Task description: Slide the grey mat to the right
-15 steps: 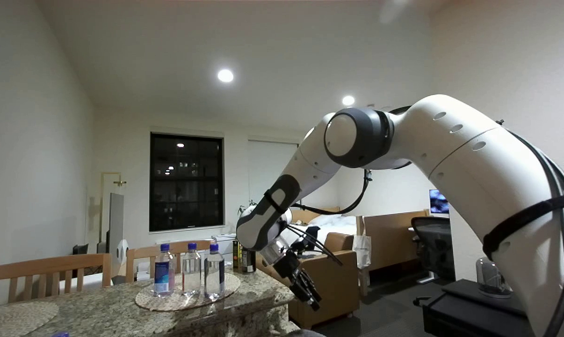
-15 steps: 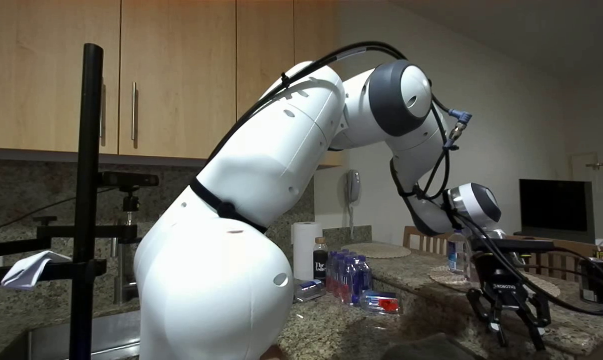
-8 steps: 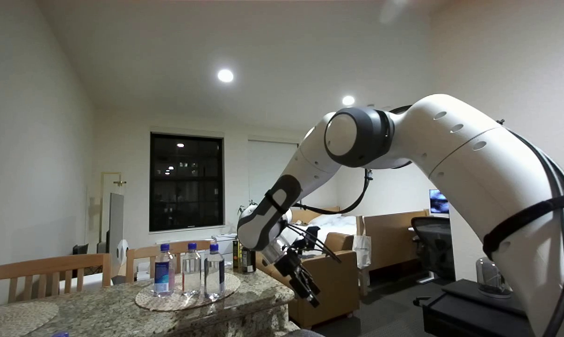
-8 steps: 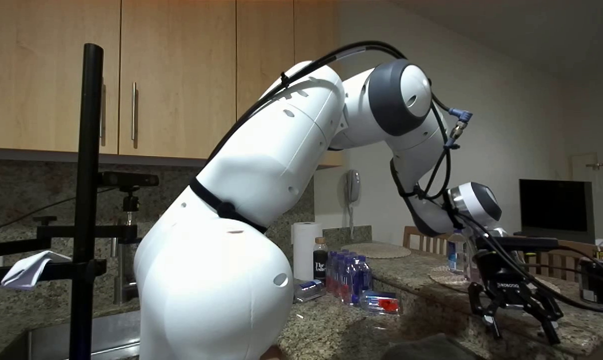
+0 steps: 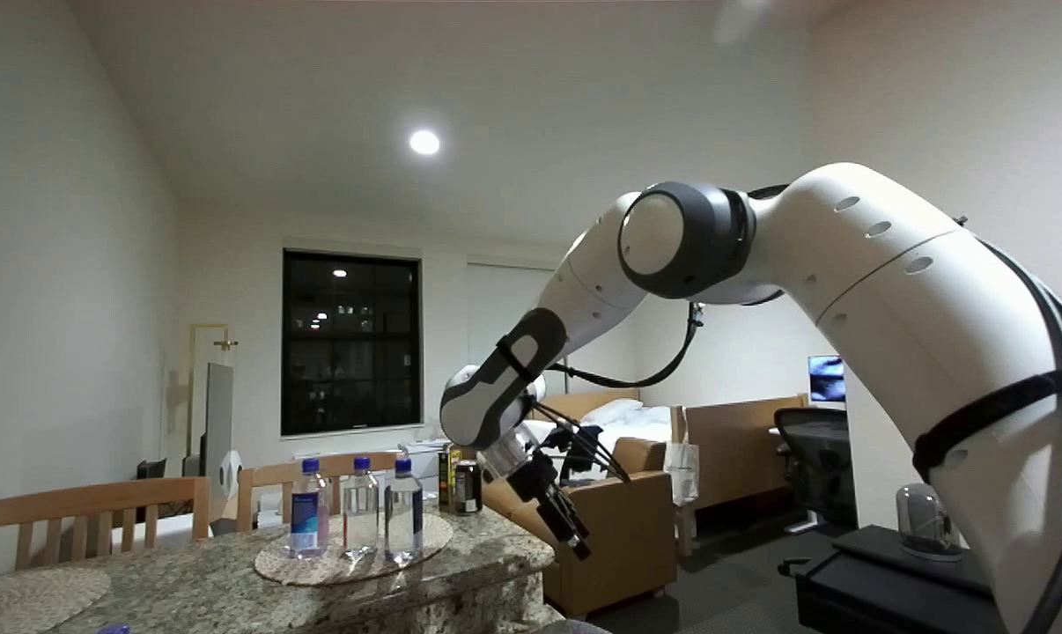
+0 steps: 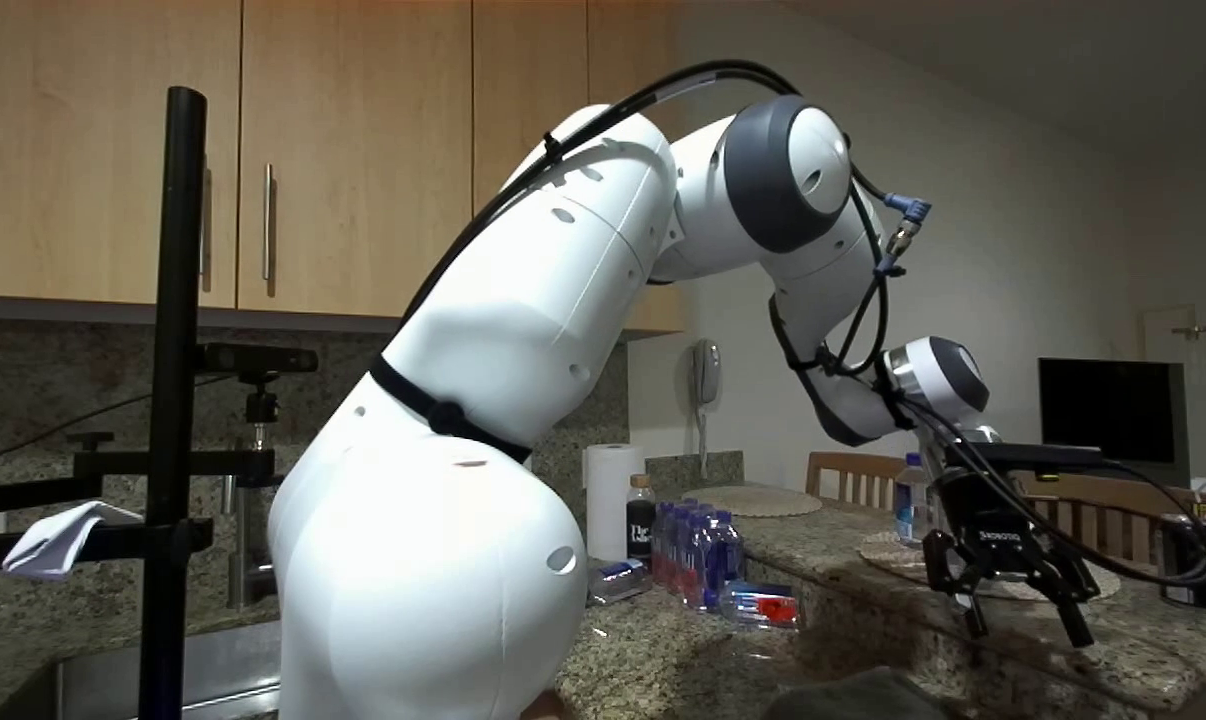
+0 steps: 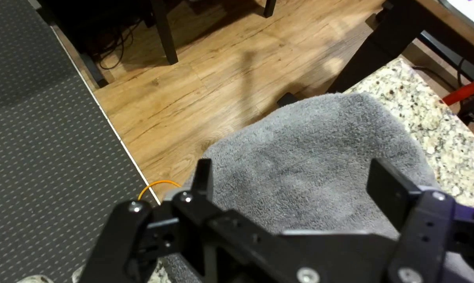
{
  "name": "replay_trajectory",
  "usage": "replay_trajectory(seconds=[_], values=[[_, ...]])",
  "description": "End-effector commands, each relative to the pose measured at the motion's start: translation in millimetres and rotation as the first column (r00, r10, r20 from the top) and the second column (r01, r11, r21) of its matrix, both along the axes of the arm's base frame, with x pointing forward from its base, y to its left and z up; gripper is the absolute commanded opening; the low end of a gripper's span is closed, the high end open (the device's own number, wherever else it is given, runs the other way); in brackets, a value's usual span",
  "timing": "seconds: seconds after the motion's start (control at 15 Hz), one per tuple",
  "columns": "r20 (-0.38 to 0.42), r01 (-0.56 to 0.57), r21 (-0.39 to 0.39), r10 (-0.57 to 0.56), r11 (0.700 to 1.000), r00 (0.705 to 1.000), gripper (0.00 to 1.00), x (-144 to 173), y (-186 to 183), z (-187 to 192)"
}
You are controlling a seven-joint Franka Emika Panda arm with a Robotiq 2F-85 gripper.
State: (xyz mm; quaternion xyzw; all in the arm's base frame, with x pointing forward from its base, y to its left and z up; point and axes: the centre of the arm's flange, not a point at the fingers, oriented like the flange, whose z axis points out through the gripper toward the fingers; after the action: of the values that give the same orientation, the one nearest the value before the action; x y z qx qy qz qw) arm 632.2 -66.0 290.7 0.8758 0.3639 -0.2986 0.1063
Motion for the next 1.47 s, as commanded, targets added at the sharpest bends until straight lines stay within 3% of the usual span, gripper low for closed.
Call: replay_trajectory(seconds=[0.0, 0.53, 0.8, 1.0, 1.4], values=[[0.061, 0.023, 0.074, -0.027, 0.997, 0.998, 1.00, -19, 10, 24], [0.187, 0.127, 0.193, -0.164, 0.973, 0.969, 1.00, -47, 50, 37], [0.297, 0.150, 0.237, -0.219, 0.960, 0.930, 1.00, -74, 90, 29], [0.376, 0.215, 0.261, -0.304, 0.941, 0.875, 1.00, -96, 127, 25], [0.516, 0.409, 0.310, -0.514, 0.858, 0.685, 1.00, -120, 203, 24]])
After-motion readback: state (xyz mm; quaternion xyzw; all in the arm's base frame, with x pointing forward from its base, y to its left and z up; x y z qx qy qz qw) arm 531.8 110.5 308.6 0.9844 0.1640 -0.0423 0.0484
